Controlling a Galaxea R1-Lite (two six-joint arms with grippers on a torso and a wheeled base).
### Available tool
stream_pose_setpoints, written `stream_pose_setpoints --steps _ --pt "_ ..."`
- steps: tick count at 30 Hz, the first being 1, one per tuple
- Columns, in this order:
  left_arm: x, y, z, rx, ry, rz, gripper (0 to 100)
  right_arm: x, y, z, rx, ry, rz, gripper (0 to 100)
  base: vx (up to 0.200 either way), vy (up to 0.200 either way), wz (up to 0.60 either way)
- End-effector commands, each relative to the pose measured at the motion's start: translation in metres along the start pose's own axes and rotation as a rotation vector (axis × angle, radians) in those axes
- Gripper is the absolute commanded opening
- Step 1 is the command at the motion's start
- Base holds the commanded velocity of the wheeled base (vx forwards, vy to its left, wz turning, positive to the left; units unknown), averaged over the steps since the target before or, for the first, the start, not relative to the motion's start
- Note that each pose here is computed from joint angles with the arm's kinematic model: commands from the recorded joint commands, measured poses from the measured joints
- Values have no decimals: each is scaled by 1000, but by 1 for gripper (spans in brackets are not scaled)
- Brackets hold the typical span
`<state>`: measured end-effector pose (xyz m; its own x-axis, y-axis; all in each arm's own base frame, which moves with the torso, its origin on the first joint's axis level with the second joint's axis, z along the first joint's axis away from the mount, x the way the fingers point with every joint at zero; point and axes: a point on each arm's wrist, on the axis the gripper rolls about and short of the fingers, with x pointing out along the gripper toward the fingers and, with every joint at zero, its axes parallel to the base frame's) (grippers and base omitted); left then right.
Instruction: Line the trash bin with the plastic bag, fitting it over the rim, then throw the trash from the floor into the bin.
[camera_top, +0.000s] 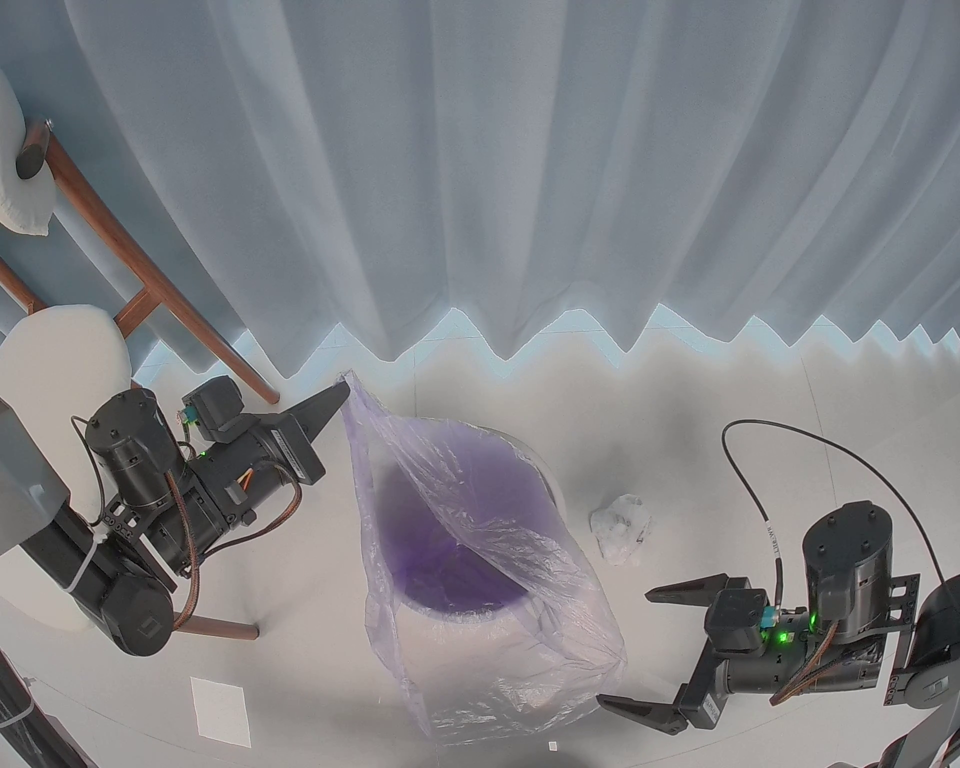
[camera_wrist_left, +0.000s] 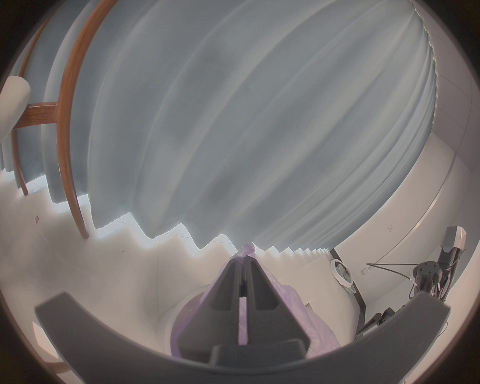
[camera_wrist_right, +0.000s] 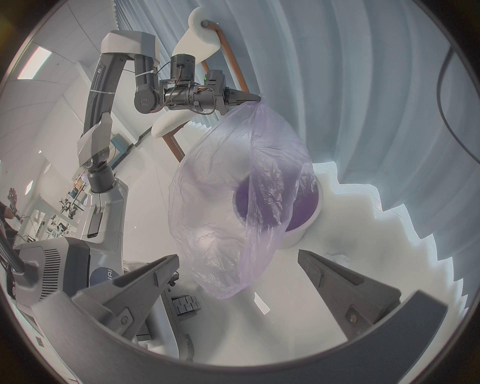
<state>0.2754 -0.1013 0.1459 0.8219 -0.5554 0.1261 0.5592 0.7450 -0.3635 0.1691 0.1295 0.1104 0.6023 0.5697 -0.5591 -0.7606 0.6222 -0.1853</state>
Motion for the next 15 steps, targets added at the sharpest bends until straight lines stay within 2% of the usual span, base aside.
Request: stream_pose_setpoints --steps 1,15 --pt "1 1 -2 -2 4 0 0 5 2 -1 -5 15 10 100 0 0 0" --pt "2 1 -1 -1 0 2 0 35 -7 17 -3 7 -6 100 0 0 0"
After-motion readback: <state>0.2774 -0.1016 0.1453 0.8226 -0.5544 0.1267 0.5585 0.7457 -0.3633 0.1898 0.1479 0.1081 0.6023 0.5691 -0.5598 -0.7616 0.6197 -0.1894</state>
